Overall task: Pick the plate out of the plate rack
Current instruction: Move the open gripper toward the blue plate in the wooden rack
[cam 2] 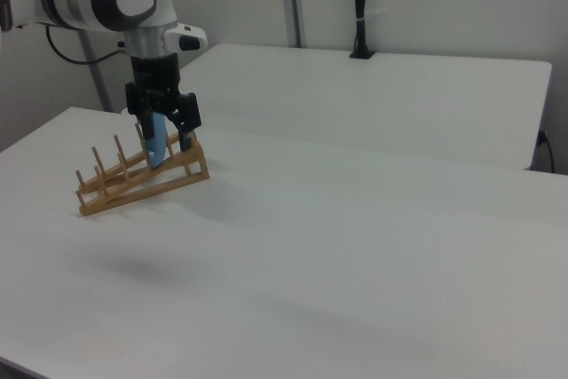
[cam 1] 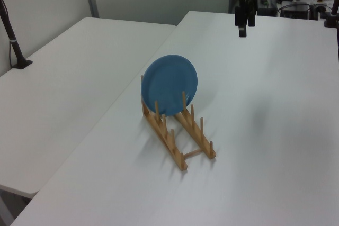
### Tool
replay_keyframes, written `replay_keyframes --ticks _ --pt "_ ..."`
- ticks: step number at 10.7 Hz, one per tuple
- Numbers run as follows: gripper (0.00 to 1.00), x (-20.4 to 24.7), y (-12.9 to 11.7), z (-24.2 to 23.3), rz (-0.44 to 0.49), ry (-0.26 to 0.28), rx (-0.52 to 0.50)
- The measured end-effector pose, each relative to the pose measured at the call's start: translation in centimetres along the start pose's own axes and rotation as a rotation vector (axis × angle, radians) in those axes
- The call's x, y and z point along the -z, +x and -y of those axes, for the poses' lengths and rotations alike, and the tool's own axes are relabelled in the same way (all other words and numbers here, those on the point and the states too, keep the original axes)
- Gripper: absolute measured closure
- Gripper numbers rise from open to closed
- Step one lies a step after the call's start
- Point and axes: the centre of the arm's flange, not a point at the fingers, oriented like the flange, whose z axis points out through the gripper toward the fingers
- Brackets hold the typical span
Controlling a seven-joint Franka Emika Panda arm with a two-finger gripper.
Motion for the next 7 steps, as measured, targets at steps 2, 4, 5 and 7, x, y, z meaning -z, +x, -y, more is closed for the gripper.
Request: replay_keyframes --ticks 2,4,5,7 --pt "0.00 0.2 0.1 -0.3 -0.004 0.001 -0.005" --pt "0.00 0.7 0.2 -1.6 -0.014 0.004 -0.028" --pt "0.00 1.0 0.3 -2.2 -0.020 0.006 -0.039" --pt "0.00 1.4 0.3 -2.7 -0.029 0.008 -0.046"
